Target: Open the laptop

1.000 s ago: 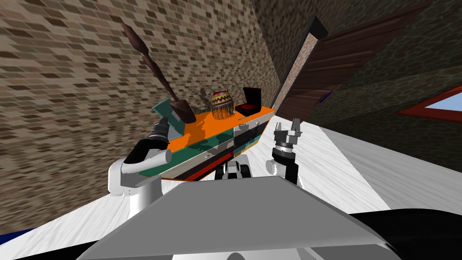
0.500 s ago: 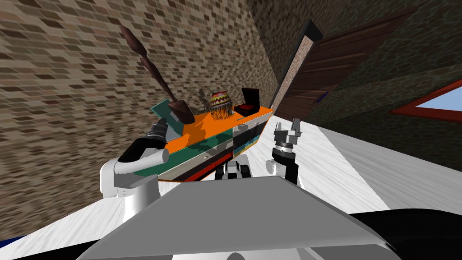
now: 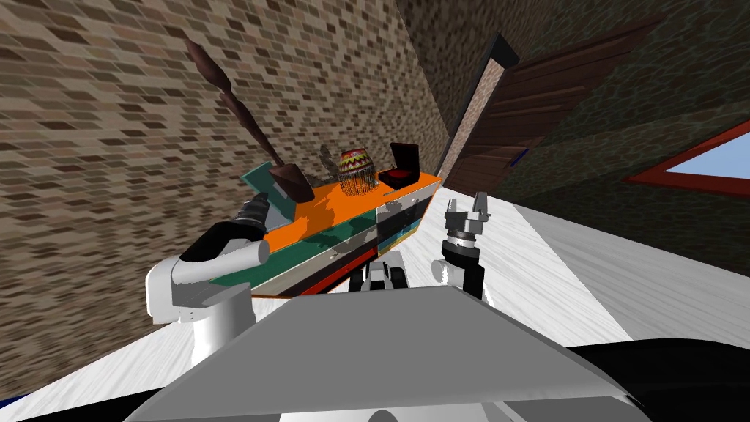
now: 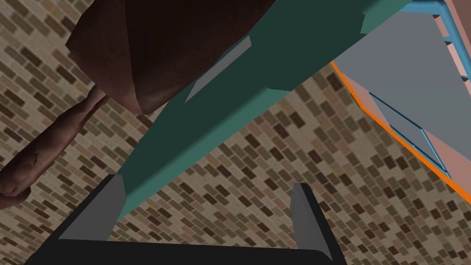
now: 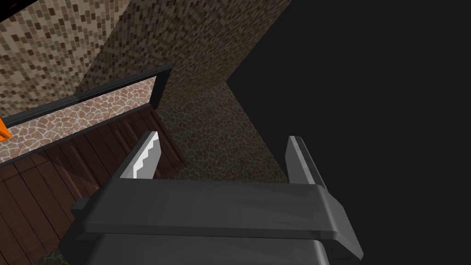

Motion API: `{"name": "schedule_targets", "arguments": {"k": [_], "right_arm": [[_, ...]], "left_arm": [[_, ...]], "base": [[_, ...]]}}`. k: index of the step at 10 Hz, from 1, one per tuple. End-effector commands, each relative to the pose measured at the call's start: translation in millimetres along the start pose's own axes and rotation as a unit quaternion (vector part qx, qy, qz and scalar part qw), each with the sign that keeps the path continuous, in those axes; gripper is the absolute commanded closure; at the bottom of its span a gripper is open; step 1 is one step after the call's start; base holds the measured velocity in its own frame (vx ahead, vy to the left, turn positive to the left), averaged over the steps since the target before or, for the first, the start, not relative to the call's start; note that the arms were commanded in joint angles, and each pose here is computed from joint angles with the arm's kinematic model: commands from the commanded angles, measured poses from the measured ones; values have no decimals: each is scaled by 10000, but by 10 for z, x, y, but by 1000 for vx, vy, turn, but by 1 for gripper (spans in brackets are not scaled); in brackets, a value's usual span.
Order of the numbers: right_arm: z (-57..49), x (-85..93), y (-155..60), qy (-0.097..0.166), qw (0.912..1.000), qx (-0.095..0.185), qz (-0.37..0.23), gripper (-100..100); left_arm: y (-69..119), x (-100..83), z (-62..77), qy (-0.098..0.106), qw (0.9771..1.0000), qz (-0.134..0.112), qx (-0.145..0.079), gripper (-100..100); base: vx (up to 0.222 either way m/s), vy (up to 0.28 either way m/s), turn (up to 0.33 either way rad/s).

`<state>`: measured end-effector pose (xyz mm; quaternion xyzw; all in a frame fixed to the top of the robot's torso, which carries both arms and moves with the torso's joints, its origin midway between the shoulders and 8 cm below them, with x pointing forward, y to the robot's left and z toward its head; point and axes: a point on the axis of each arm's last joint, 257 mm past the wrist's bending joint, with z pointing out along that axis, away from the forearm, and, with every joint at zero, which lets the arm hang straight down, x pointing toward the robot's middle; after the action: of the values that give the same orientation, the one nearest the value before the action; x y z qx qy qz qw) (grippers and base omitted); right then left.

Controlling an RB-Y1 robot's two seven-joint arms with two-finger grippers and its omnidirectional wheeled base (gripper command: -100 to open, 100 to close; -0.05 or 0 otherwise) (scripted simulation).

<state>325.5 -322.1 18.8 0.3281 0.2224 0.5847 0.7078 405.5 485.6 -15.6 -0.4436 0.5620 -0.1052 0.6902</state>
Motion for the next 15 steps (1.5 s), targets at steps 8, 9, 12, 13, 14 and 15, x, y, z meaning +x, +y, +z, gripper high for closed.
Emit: {"name": "schedule_targets", "arguments": {"k": [8, 9, 12, 13, 14, 15], "right_arm": [[0, 0, 0, 0, 10000, 0, 0, 0], [0, 0, 0, 0, 10000, 0, 0, 0], [0, 0, 0, 0, 10000, 0, 1, 0], [0, 0, 0, 0, 10000, -1, 1, 0], [1, 1, 0, 0, 10000, -1, 1, 0], [1, 1, 0, 0, 10000, -1, 1, 0]], "left_arm": [[-226, -226, -241, -46, 9998, 197, -73, -100], [-288, -250, -281, -71, 9998, 202, -7, -100], [-197, -317, -129, -147, 9996, 202, -128, -100], [-168, -354, -62, -192, 9995, 203, -171, -100], [-139, -393, 4, -237, 9993, 202, -215, -100], [-111, -432, 69, -282, 9991, 201, -258, -100]], "base": [[6, -2, -21], [5, -2, -4], [-27, 1, -74], [-87, -1, -129], [-87, -8, -111], [-73, -8, -127]]}}
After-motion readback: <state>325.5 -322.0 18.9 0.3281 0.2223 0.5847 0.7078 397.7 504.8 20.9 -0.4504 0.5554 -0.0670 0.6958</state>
